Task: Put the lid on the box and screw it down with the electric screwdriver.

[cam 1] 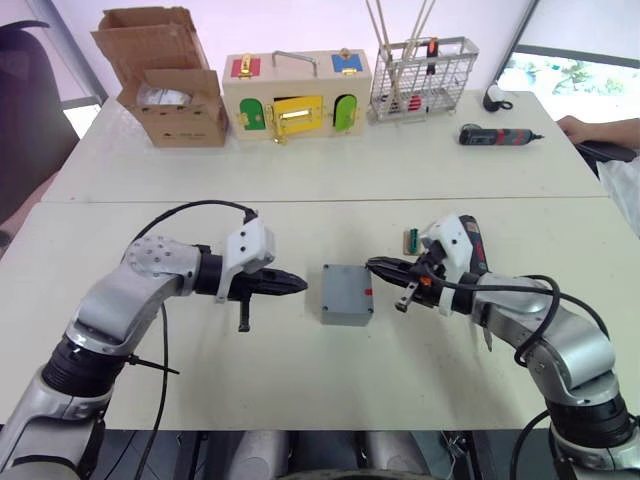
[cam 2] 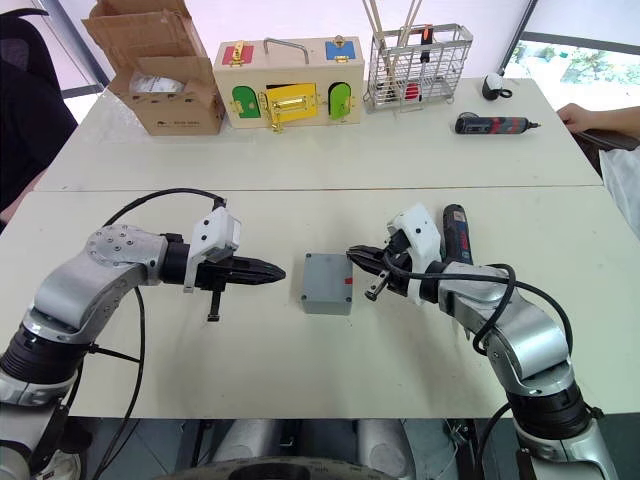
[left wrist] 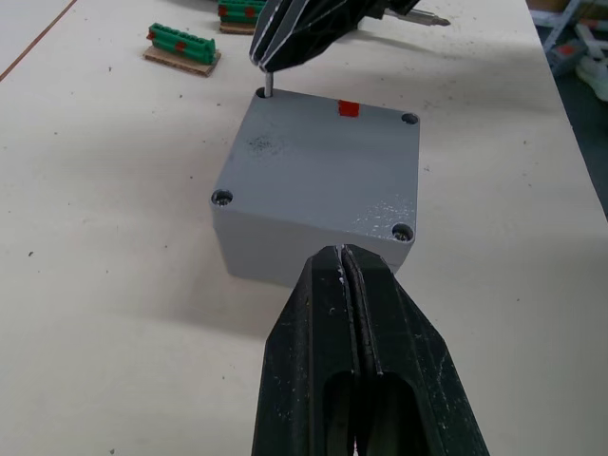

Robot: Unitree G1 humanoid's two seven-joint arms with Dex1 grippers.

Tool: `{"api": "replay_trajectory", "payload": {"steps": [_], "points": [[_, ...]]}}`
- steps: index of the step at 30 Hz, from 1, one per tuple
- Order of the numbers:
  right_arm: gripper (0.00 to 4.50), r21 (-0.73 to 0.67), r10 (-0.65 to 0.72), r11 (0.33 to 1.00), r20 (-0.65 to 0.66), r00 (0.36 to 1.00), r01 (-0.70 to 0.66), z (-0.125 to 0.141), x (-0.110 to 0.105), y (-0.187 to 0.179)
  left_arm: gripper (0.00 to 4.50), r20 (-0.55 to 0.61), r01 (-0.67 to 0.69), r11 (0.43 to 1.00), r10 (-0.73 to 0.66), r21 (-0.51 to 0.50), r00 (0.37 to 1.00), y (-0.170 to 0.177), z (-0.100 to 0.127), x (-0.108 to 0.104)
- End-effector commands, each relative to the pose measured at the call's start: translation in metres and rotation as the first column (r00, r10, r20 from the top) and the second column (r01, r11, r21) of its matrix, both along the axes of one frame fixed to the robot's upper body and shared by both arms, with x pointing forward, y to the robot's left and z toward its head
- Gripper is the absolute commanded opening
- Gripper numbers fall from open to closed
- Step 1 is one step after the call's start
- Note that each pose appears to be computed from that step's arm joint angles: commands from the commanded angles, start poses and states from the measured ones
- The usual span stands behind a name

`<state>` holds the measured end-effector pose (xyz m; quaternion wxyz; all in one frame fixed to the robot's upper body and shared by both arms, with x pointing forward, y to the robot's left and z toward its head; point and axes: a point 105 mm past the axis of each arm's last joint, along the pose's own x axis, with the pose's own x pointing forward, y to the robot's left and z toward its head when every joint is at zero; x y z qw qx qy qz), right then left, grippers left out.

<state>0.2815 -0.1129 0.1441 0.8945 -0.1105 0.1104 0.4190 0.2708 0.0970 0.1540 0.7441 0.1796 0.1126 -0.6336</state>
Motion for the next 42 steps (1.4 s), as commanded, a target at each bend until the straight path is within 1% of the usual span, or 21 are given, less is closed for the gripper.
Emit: {"api": "replay_trajectory", "payload": {"steps": [1,16,19,21,22,24,27,28,31,32,33,35,36,38,39,41,42], "points": [[0.08,-0.001,0.008,1.000,0.039,0.999,-0.008,0.007,0.000,0.002,0.00,0.040,0.021,1.000,-0.021,-0.002,0.999,-0.004,0.007,-0.002],[0.08,-0.019,0.005,1.000,0.034,0.999,-0.004,0.002,0.004,0.002,0.00,0.042,0.018,1.000,-0.017,-0.015,0.999,-0.005,0.007,-0.002],[0.89,-0.030,0.007,1.000,0.037,0.999,-0.006,0.002,0.005,0.001,0.00,0.039,0.016,0.999,-0.014,-0.041,0.999,-0.007,0.012,0.001],[1.84,-0.036,0.007,0.999,0.041,0.999,-0.005,0.003,0.005,-0.001,0.00,0.037,0.011,0.998,-0.009,-0.065,0.999,-0.008,0.017,0.003],[2.43,-0.039,0.006,0.999,0.045,0.999,-0.004,0.004,0.006,-0.002,0.00,0.036,0.010,0.997,-0.008,-0.074,0.999,-0.008,0.019,0.004],[3.36,-0.046,0.007,0.999,0.051,0.999,-0.004,0.007,0.007,-0.005,0.00,0.035,0.010,0.996,-0.007,-0.087,0.999,-0.010,0.021,0.006],[4.23,-0.059,-0.001,0.998,0.068,0.998,0.005,0.018,0.009,-0.013,0.00,0.036,0.014,0.994,-0.011,-0.110,0.999,-0.013,0.024,0.006],[4.48,-0.052,-0.026,0.998,0.089,0.996,0.031,0.028,0.012,-0.020,0.00,0.037,0.017,0.992,-0.012,-0.125,0.999,-0.014,0.027,0.007],[4.48,0.010,-0.080,0.997,0.085,0.993,0.080,0.066,0.017,-0.051,0.00,0.046,0.040,0.984,-0.033,-0.175,0.998,-0.019,0.038,0.006],[4.48,0.019,-0.089,0.996,0.077,0.993,0.088,0.074,0.017,-0.060,0.00,0.049,0.049,0.982,-0.040,-0.183,0.998,-0.021,0.039,0.005],[4.48,0.005,-0.127,0.992,0.038,0.991,0.127,0.084,0.020,-0.078,0.00,0.059,0.068,0.980,-0.058,-0.188,0.997,-0.024,0.041,0.004],[4.48,-0.064,-0.203,0.978,-0.053,0.978,0.199,0.094,0.021,-0.113,0.00,0.079,0.102,0.976,-0.088,-0.190,0.993,-0.029,0.044,0.000],[4.48,-0.125,-0.271,0.959,-0.159,0.949,0.253,0.088,0.019,-0.133,0.00,0.094,0.117,0.975,-0.101,-0.187,0.990,-0.032,0.044,-0.002],[4.48,-0.202,-0.358,0.930,-0.309,0.881,0.307,0.077,0.012,-0.153,0.00,0.110,0.130,0.974,-0.111,-0.185,0.988,-0.034,0.044,-0.003],[4.48,-0.227,-0.386,0.919,-0.360,0.849,0.322,0.074,0.008,-0.162,0.00,0.116,0.135,0.973,-0.115,-0.186,0.987,-0.037,0.044,-0.004],[4.48,-0.257,-0.445,0.895,-0.463,0.767,0.364,0.064,0.007,-0.177,0.00,0.135,0.143,0.967,-0.116,-0.211,0.984,-0.045,0.045,-0.007],[4.48,-0.290,-0.466,0.884,-0.482,0.742,0.368,0.059,0.008,-0.182,0.00,0.141,0.142,0.965,-0.113,-0.219,0.984,-0.047,0.044,-0.007]]}}
